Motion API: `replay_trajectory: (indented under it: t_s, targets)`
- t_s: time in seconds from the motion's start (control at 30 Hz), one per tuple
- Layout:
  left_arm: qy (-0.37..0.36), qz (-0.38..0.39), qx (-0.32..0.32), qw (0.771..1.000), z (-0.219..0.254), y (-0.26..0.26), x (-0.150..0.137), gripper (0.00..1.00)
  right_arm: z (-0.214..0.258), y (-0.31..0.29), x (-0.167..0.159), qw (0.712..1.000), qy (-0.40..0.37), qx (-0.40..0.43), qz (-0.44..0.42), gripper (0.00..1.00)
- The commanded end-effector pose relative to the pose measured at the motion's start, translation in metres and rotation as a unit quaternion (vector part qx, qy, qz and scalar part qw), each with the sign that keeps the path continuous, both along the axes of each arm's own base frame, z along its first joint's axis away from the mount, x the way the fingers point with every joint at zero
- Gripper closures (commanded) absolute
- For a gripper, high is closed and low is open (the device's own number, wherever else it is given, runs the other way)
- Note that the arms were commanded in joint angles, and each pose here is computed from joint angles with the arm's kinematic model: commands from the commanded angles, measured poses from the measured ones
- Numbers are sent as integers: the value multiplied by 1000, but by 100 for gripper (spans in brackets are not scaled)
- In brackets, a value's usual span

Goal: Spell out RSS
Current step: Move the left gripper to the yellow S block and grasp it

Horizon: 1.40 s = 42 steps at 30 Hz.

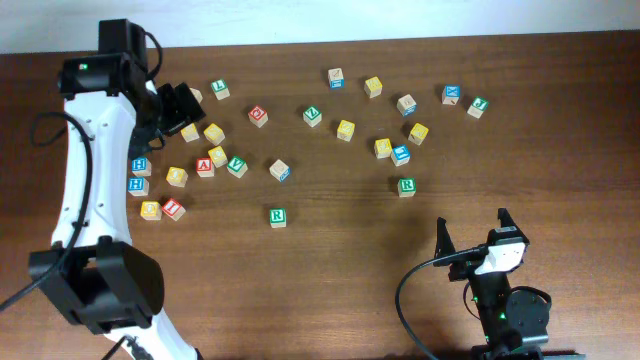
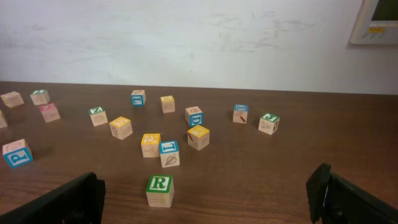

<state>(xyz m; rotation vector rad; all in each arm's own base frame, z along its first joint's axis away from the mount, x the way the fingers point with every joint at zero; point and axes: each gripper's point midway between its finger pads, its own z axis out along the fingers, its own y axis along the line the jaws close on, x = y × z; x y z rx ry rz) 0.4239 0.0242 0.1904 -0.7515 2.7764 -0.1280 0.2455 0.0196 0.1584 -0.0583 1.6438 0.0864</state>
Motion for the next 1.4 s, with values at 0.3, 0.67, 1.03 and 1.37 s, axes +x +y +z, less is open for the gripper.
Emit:
replay_trajectory:
  t_s: [0.3, 0.67, 1.03, 1.37]
  targets:
    - [106, -110, -10, 988, -86, -19, 6, 11, -3, -3, 0, 1000, 3, -2, -7, 2]
    - [-26, -122, 57, 991, -98, -31, 86, 10, -3, -3, 0, 1000, 3, -2, -7, 2]
    - [-28, 23, 8, 999, -127, -38, 101, 16, -3, -3, 0, 1000, 3, -2, -7, 2]
    - [-6, 58, 37, 998, -157, -33, 99, 29, -3, -3, 0, 1000, 3, -2, -7, 2]
